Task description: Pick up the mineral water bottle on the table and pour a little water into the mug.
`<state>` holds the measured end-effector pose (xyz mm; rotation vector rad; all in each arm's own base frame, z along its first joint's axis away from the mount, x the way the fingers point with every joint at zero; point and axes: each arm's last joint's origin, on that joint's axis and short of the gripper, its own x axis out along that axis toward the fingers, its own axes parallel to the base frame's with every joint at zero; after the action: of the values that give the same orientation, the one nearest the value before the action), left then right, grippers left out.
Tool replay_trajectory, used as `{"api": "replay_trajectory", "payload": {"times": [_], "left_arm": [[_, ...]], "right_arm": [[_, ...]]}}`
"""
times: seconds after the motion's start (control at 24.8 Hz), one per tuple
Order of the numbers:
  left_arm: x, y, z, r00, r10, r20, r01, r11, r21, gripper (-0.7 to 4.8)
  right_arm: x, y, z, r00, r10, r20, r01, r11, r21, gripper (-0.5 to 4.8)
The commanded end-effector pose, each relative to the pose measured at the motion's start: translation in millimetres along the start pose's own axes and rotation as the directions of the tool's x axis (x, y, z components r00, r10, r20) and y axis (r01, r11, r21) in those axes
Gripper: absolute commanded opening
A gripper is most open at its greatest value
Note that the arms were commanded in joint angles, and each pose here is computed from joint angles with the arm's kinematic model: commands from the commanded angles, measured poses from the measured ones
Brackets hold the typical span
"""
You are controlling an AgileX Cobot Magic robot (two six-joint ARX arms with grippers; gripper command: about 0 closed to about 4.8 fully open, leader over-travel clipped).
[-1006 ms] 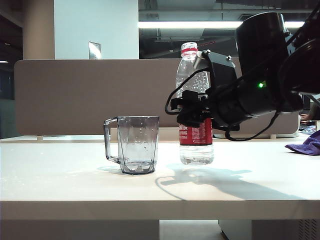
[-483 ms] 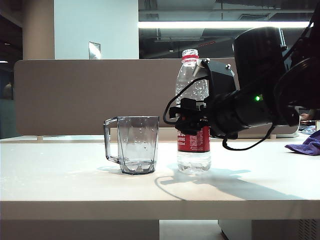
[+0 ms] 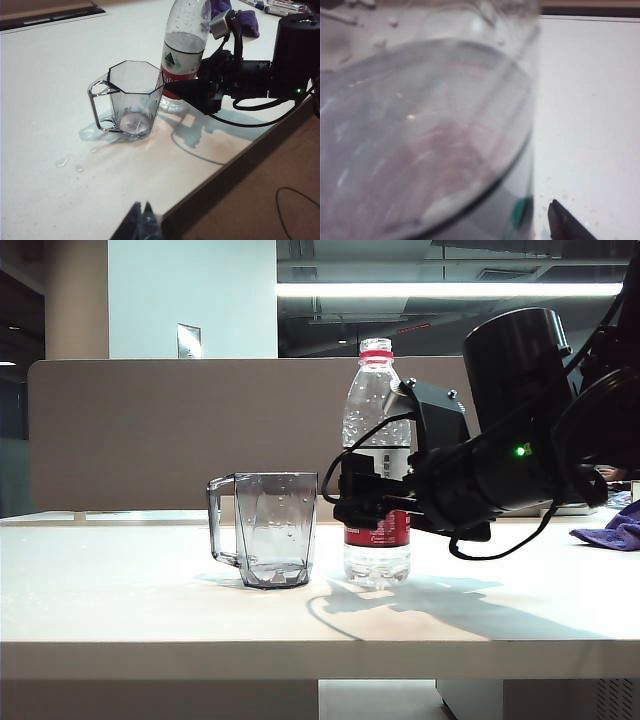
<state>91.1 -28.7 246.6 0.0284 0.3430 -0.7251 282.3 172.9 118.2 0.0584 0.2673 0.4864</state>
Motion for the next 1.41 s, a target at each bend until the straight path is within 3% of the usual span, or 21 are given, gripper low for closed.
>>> {"api": "replay_trajectory", "payload": {"times": [0.04, 0.28, 0.64, 0.72, 1.01, 1.09, 1.41], "left_arm": [[-1, -0.1, 2, 1.000, 0.002, 0.008, -0.002, 1.000, 0.006, -0.05], [-1, -0.1, 2, 1.000, 0.002, 0.008, -0.002, 1.000, 0.005, -0.05], [0, 0.0, 1, 1.000, 0.002, 0.007, -0.002, 1.000, 0.005, -0.05], [0, -0.1, 1, 1.000, 0.002, 0.007, -0.002, 1.000, 0.005, -0.05], [0, -0.1, 1, 1.000, 0.002, 0.007, -0.002, 1.000, 0.005, -0.05], [0, -0.1, 1, 1.000, 0.002, 0.007, -0.002, 1.000, 0.005, -0.05], [0, -0.1, 1, 1.000, 0.001, 0.007, -0.001, 1.000, 0.005, -0.05]], "right_arm": [[0, 1, 4, 1.000, 0.007, 0.020, -0.007, 1.000, 0.001, 4.79], [-12, 2, 5, 1.000, 0.008, 0.024, -0.008, 1.000, 0.000, 4.79], [-55, -2, -1, 1.000, 0.002, 0.009, -0.002, 1.000, -0.001, 4.79], [-75, -4, -3, 0.999, -0.038, 0.018, 0.038, 0.999, 0.000, 4.79], [-128, -9, -8, 0.997, -0.060, 0.056, 0.060, 0.998, -0.002, 0.67], [-136, -9, -11, 0.997, -0.062, 0.036, 0.062, 0.998, -0.005, 0.01], [-155, -11, -15, 0.998, -0.066, 0.014, 0.066, 0.998, -0.007, -0.06]]}}
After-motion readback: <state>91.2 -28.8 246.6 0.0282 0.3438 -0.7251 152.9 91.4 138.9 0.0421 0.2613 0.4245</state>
